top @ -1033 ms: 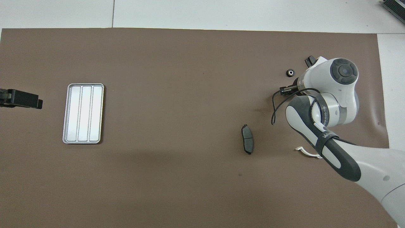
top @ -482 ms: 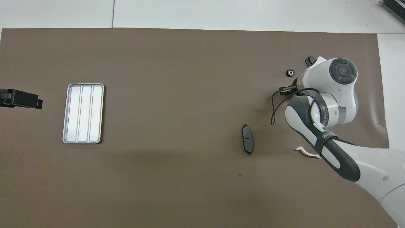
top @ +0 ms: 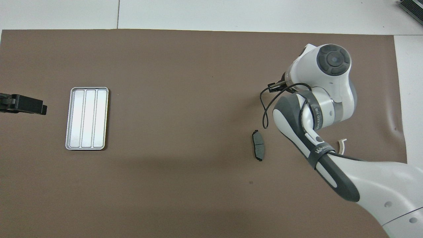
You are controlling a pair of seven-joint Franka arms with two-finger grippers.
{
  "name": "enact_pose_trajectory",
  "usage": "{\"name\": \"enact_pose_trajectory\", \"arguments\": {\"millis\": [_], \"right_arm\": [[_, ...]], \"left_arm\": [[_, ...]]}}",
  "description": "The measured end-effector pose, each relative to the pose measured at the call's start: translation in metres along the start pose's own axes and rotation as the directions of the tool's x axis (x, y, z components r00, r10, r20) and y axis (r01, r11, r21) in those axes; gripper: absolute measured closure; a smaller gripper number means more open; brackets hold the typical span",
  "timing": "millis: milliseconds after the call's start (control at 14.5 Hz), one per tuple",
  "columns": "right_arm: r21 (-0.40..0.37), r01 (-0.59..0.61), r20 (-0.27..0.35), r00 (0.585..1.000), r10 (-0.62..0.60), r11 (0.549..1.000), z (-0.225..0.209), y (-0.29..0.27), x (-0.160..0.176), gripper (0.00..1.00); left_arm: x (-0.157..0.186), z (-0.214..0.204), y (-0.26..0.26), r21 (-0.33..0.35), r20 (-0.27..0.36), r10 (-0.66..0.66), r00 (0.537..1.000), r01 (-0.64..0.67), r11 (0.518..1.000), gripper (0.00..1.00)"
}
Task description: Pick bearing gear from pile to tray
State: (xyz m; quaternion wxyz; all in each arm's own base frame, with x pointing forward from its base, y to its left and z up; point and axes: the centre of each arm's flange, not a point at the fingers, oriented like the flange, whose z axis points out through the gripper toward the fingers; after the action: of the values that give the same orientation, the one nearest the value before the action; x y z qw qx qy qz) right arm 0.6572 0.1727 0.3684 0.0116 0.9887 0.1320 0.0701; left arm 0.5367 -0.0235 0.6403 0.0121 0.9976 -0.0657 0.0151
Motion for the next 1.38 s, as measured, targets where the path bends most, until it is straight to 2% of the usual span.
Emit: {"name": "enact_pose_trajectory", "arguments": {"millis": [207,482,620,758,1033,1171,1377], "right_arm": [[0.032,0.036,-0.07,0.997,-0.033,0.999,-0.015,-0.1,0.002,0.65],[0.092,0.057,-0.175,0.984,-0.041,0.994,-0.038,-0.199,-0.004,0.65],[0.128,0.073,-0.218,0.975,-0.044,0.989,-0.033,-0.239,-0.011,0.65],[0.167,0.054,-0.225,0.974,-0.015,0.984,-0.014,-0.28,-0.017,0.65],[0.23,-0.028,-0.211,0.974,0.078,0.973,0.021,-0.33,-0.023,0.65],[0.245,-0.052,-0.205,0.973,0.104,0.968,0.027,-0.342,-0.027,0.5],[0.247,-0.073,-0.206,0.97,0.126,0.966,0.025,-0.34,-0.023,0.18]], "left_arm": [[0.002,0.008,-0.009,0.003,0.015,0.03,0.999,-0.03,1.0,0.0],[0.003,0.01,-0.017,-0.014,0.0,-0.062,0.998,0.062,0.998,0.0],[0.004,0.013,-0.017,-0.018,0.003,-0.075,0.997,0.075,0.997,0.0],[0.005,0.016,-0.015,-0.019,-0.004,-0.075,0.997,0.075,0.997,0.0],[0.014,0.046,-0.012,-0.016,-0.075,-0.08,0.994,0.079,0.997,0.0],[0.018,0.067,-0.013,-0.018,-0.075,-0.084,0.994,0.083,0.996,0.0],[0.035,0.101,0.001,-0.029,-0.086,-0.118,0.989,0.116,0.993,0.0]]}}
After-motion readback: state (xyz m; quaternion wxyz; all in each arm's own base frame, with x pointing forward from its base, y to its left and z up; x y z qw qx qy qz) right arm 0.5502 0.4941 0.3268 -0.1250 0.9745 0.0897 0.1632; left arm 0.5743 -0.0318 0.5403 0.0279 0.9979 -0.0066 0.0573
